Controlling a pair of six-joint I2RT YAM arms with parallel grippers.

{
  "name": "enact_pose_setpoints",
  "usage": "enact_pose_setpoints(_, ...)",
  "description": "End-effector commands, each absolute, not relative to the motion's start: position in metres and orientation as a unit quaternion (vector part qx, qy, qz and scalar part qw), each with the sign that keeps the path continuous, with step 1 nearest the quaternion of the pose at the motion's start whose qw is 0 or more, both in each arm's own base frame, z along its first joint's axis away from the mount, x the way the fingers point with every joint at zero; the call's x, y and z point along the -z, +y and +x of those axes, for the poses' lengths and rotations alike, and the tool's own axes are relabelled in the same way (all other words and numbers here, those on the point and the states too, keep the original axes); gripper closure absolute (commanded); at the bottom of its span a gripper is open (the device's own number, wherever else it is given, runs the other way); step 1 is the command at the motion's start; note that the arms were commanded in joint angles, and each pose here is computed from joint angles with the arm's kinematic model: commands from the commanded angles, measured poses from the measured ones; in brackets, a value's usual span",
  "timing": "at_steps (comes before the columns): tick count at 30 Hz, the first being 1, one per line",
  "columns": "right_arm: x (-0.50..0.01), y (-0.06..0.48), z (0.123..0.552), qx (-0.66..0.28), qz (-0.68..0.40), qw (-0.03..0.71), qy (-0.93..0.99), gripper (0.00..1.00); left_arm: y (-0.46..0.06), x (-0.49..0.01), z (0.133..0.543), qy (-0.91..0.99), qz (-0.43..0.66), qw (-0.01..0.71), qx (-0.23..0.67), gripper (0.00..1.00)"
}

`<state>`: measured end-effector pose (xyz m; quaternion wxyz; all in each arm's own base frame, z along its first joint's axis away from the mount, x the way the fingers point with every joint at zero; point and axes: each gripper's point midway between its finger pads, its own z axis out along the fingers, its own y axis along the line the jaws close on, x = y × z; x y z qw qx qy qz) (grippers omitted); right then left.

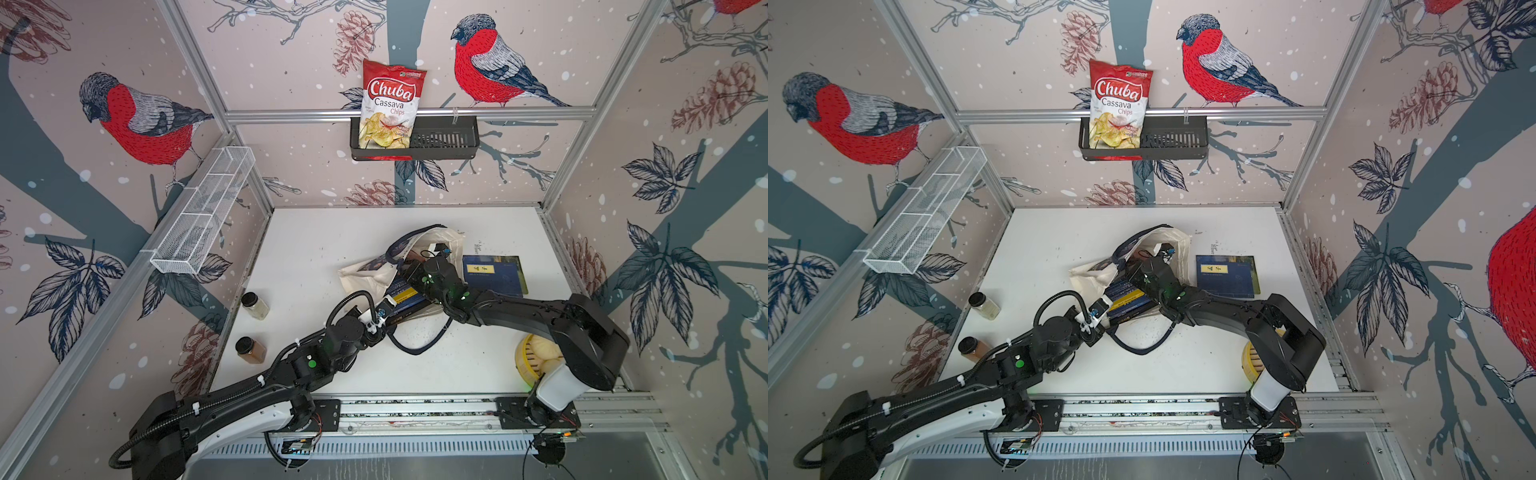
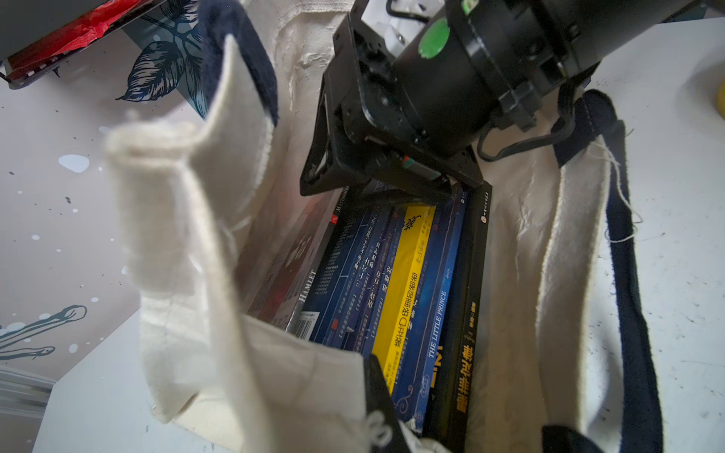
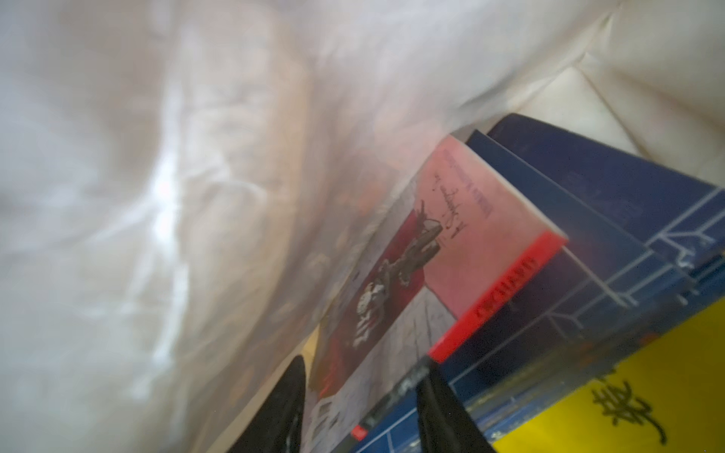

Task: Take out the books from the canvas bag
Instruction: Pick up the book from the canvas bag, then place the book on the book.

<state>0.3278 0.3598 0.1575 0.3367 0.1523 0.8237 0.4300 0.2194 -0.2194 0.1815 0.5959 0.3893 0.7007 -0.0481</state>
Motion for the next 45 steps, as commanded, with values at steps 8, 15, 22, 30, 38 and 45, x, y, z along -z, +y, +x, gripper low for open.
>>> enact_pose_setpoints(8, -0.15, 0.376, 0.349, -0.443, 0.163, 0.335, 0.816, 0.55, -0.231, -0.207, 0.217, 0.668, 0.383, 0.633, 0.079, 1.0)
enact_pose_setpoints(15, -0.142, 0.406, 0.342, -0.44, 0.137, 0.329, 0.824, 0.72, -0.231, -0.208, 0.217, 0.667, 0.383, 0.634, 0.079, 1.0)
enact_pose_setpoints(22, -0.155, 0.376, 0.323, -0.432, 0.161, 0.352, 0.814, 0.94, -0.228, -0.211, 0.218, 0.668, 0.372, 0.64, 0.076, 1.0)
enact_pose_setpoints(30, -0.207, 0.33, 0.286, -0.446, 0.146, 0.393, 0.791, 1.0, -0.223, -0.215, 0.222, 0.675, 0.351, 0.645, 0.069, 1.0)
enact_pose_setpoints(38, -0.272, 0.266, 0.257, -0.438, 0.135, 0.462, 0.76, 1.0, -0.222, -0.216, 0.223, 0.677, 0.347, 0.646, 0.069, 1.0)
enact_pose_setpoints(45, -0.318, 0.185, 0.254, -0.397, 0.191, 0.564, 0.699, 1.0, -0.224, -0.214, 0.221, 0.673, 0.354, 0.645, 0.071, 1.0)
